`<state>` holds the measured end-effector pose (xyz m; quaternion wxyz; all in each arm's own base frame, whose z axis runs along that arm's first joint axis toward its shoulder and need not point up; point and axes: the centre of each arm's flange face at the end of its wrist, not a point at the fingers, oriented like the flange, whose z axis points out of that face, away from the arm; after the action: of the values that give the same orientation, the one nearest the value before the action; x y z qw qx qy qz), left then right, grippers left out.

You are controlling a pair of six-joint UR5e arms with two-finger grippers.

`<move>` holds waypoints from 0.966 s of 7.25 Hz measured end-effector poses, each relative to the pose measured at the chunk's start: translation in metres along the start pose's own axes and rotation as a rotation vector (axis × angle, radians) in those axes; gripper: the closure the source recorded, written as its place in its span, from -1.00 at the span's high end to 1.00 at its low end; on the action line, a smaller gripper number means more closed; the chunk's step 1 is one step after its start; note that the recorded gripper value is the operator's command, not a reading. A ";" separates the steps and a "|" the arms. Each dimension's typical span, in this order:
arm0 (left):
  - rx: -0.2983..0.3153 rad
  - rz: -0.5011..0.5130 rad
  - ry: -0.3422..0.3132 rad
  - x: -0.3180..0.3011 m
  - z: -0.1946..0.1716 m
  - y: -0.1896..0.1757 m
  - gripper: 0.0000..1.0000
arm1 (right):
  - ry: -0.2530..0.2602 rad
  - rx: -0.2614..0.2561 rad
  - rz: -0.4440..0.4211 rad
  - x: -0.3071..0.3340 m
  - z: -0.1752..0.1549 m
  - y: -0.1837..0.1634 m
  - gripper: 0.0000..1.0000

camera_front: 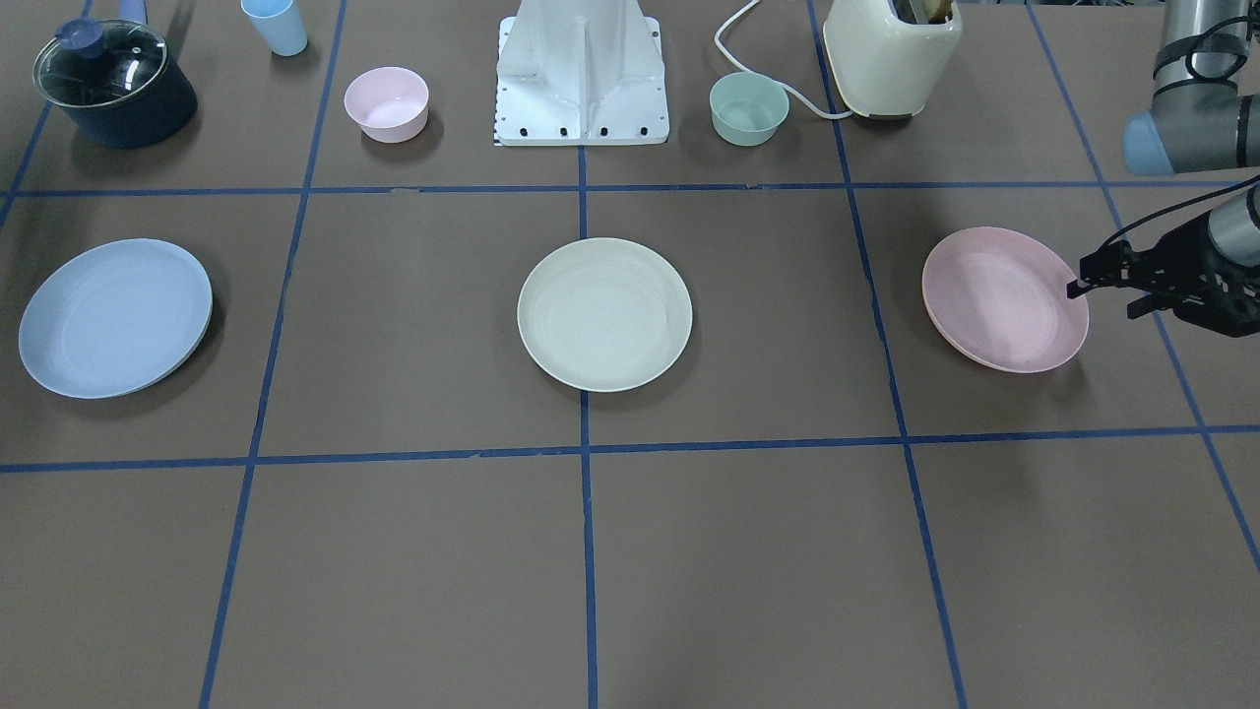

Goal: Stack three plates with pink and blue
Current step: 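Grasp the pink plate's rim with the left gripper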

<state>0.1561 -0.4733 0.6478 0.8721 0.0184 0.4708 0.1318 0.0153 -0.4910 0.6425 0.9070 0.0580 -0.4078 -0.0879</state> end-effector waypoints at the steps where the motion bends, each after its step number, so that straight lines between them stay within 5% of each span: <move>1: -0.016 -0.002 0.003 0.001 0.012 0.001 0.80 | -0.014 -0.003 0.004 0.001 0.002 0.001 1.00; 2: -0.031 -0.003 0.003 0.001 0.020 0.003 0.56 | -0.023 -0.005 0.006 0.001 0.003 0.001 1.00; 3: -0.042 -0.002 0.003 0.001 0.026 0.004 -0.59 | -0.027 -0.005 0.007 0.000 0.003 0.002 1.00; 4: -0.052 0.000 0.003 0.002 0.031 0.005 -1.00 | -0.029 -0.005 0.007 0.000 0.003 0.002 1.00; 7: -0.068 -0.006 0.006 0.002 0.037 0.009 -1.00 | -0.039 -0.005 0.008 0.000 0.004 0.002 1.00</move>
<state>0.1864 -0.4608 0.6681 0.8713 -0.0129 0.4686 0.1454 0.0130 -0.4890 0.6454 0.8994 0.0523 -0.4253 -0.0861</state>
